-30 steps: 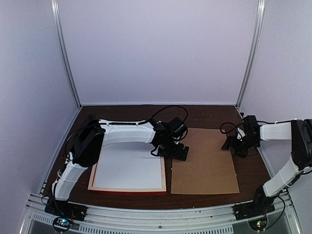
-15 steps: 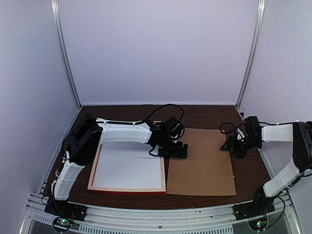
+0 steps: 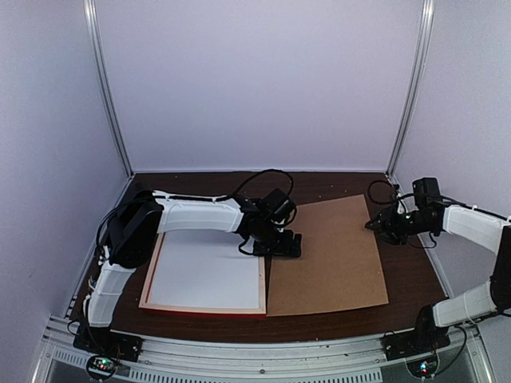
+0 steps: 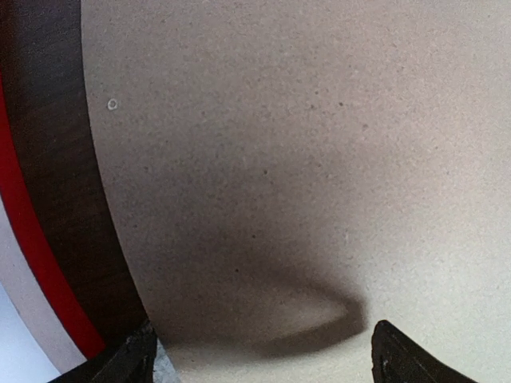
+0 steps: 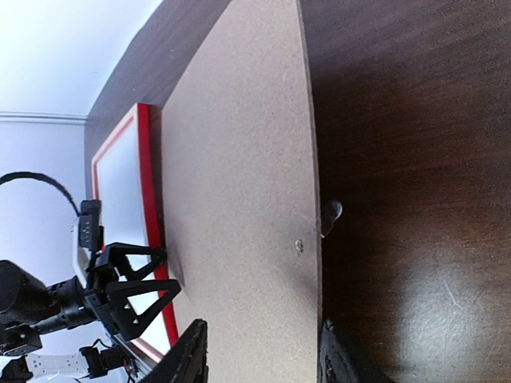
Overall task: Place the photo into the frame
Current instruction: Adjust the backboard at the center of the board.
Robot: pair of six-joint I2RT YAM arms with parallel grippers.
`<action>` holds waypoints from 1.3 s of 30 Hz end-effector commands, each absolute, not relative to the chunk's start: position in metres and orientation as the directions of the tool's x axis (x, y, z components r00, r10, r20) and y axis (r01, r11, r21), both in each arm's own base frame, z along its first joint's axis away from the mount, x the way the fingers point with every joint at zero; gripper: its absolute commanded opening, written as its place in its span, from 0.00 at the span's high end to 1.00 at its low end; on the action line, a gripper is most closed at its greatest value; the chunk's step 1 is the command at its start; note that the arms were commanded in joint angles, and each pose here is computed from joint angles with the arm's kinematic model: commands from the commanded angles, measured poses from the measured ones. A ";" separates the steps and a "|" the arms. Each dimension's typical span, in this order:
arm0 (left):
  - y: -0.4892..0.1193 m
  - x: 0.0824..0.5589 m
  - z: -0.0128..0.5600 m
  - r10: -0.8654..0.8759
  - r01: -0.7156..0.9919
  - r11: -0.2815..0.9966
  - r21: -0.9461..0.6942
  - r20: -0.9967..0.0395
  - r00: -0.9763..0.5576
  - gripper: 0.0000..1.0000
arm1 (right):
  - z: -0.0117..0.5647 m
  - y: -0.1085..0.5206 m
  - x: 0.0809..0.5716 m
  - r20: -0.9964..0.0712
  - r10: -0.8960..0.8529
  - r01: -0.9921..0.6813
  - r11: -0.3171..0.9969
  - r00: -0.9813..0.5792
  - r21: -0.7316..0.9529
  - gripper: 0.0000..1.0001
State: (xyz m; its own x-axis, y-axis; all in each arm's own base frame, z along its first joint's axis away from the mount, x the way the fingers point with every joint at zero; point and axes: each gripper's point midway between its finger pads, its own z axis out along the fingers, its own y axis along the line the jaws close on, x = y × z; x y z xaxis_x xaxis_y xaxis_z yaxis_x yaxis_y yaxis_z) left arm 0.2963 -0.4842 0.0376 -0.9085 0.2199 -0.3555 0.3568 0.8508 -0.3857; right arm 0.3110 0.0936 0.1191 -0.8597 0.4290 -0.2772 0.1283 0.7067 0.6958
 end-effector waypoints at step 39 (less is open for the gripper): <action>-0.513 0.266 0.221 0.142 0.528 0.540 -0.655 -0.548 -0.825 0.07 | 0.287 0.240 0.286 -0.424 0.192 -0.307 0.442 -0.885 0.843 0.58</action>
